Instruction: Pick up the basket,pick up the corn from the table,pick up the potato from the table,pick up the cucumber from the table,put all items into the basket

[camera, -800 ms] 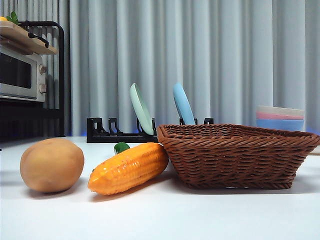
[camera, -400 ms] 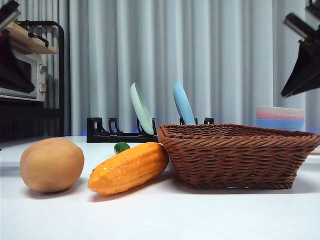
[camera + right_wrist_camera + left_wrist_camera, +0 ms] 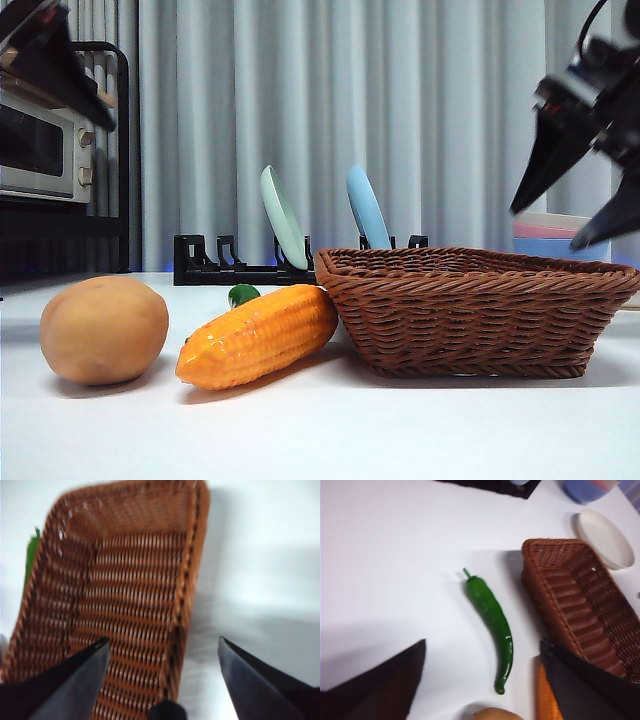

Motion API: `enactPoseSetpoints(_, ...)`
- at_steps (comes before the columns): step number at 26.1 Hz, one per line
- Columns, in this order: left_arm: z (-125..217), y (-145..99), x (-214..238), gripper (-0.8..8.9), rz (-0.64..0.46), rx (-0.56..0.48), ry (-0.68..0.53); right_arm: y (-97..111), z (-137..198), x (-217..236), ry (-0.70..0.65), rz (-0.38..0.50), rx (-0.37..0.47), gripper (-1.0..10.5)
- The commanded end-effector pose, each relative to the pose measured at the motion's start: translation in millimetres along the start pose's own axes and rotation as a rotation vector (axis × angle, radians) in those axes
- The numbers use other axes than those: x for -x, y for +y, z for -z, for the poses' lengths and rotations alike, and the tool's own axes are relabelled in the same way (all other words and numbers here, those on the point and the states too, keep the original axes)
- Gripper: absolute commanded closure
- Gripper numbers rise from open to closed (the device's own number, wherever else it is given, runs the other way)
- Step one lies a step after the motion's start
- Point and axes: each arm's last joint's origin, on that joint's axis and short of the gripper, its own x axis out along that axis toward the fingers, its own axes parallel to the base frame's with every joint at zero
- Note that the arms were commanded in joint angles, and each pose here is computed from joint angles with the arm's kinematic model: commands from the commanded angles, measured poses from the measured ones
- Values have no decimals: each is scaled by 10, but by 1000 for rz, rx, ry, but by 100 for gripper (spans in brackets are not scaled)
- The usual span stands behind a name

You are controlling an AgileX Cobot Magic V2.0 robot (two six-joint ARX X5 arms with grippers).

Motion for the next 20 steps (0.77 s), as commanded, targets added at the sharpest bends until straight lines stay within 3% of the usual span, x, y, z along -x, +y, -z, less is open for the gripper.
enactPoseSetpoints(1, -28, -46, -7, 428, 15, -24, -2, -18, 36, -186, 56, -8, 8, 572)
enactPoseSetpoints(4, -45, -82, -6, 428, 23, -32, 0, -43, 72, -377, 102, 2, 6, 579)
enactPoseSetpoints(5, -53, -97, -4, 428, 26, -33, 3, -53, 91, -454, 121, 16, 7, 652)
enactPoseSetpoints(7, -52, -116, -9, 428, 32, -38, 5, -66, 99, -520, 129, 22, 10, 919)
enactPoseSetpoints(8, -48, -124, -13, 427, 33, -30, 8, -65, 89, -521, 119, 21, 11, 954)
enactPoseSetpoints(10, -49, -142, -23, 418, 22, -28, 5, -31, 51, -455, 89, 21, -19, 956)
enactPoseSetpoints(11, -53, -154, -28, 361, 17, -35, -1, -13, 28, -397, 68, 22, -23, 956)
enactPoseSetpoints(14, -77, -205, -81, 359, 23, -46, 10, 56, -60, -148, -21, 24, -27, 956)
enactPoseSetpoints(20, -93, -264, -569, 359, 11, -17, 155, 336, -316, 511, -221, 14, 14, 956)
